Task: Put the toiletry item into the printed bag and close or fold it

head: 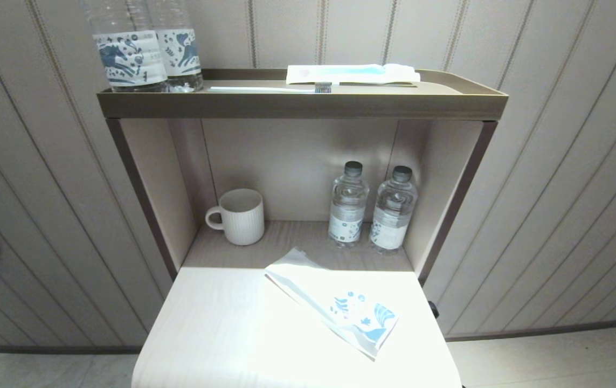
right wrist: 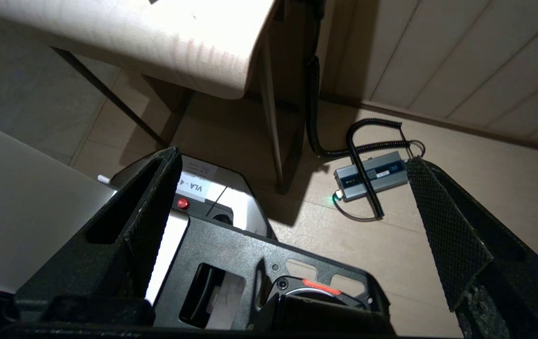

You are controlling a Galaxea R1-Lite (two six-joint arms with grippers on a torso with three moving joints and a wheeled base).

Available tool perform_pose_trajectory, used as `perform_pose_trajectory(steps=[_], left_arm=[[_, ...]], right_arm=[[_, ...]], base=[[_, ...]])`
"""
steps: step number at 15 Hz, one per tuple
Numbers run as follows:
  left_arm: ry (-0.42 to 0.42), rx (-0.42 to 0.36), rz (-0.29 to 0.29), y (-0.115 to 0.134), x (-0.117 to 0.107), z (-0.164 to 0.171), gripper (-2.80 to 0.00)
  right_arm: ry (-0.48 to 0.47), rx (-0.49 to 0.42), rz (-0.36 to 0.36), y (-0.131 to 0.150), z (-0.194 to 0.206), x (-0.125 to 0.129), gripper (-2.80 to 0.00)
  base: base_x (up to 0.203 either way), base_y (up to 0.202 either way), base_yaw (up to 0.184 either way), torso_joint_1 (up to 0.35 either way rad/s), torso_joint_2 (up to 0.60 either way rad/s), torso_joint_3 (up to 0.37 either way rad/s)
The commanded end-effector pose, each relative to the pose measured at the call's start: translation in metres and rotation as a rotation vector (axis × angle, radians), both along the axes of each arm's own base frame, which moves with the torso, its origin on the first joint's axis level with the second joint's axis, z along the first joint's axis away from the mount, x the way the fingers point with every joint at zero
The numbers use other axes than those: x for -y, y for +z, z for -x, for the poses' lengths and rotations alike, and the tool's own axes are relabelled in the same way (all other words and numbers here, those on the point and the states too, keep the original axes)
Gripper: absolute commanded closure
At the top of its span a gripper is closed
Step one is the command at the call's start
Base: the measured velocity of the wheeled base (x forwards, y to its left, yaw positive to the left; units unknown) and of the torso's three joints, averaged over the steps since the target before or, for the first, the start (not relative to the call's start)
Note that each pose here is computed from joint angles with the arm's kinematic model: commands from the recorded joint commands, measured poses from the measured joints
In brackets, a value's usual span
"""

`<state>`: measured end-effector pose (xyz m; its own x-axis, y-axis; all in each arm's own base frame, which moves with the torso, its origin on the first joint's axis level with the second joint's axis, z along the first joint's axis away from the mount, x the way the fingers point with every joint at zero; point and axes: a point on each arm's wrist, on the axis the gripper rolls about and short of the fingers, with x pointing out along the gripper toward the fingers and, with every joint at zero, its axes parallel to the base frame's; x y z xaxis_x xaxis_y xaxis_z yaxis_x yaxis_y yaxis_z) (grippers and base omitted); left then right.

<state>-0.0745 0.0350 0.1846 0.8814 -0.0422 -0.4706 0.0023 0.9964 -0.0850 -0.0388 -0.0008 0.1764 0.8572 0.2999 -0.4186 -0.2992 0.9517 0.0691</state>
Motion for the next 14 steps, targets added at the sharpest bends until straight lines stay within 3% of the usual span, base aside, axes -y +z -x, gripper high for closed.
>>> perform_pose_trajectory(steps=[1, 3, 5, 7, 8, 10, 12, 14], left_arm=[[0.105, -0.051, -0.013, -0.015, 0.009, -0.003, 0.00], [0.242, -0.109, -0.014, -0.036, 0.020, -0.013, 0.00], [0.278, -0.083, 0.012, -0.048, 0.023, -0.024, 0.00], [0.326, -0.078, -0.006, -0.059, 0.024, -0.031, 0.00], [0.378, -0.062, -0.013, -0.062, 0.026, -0.030, 0.00], [0.448, -0.026, -0.046, -0.075, 0.028, -0.022, 0.00], [0.403, 0.056, -0.045, -0.084, 0.029, -0.014, 0.00], [0.206, 0.129, -0.091, -0.094, 0.032, -0.012, 0.00]], right_arm=[[-0.032, 0.021, -0.020, -0.014, 0.010, 0.001, -2.80], [-0.082, -0.039, -0.040, -0.026, 0.006, 0.001, -2.80], [-0.124, -0.077, -0.020, -0.038, 0.002, 0.001, -2.80], [-0.190, -0.032, -0.002, -0.044, -0.005, 0.000, -2.80], [-0.265, 0.006, 0.020, -0.049, -0.010, -0.001, -2.80], [-0.379, 0.035, 0.115, -0.067, -0.019, 0.000, -2.80], [-0.381, 0.096, 0.122, -0.081, -0.019, 0.001, -2.80], [-0.307, 0.257, 0.079, -0.092, -0.009, 0.000, -2.80]], base=[[0.000, 0.000, 0.000, 0.000, 0.00, 0.000], [0.000, 0.000, 0.000, 0.000, 0.00, 0.000], [0.000, 0.000, 0.000, 0.000, 0.00, 0.000], [0.000, 0.000, 0.000, 0.000, 0.00, 0.000], [0.000, 0.000, 0.000, 0.000, 0.00, 0.000], [0.000, 0.000, 0.000, 0.000, 0.00, 0.000], [0.000, 0.000, 0.000, 0.000, 0.00, 0.000], [0.000, 0.000, 0.000, 0.000, 0.00, 0.000]])
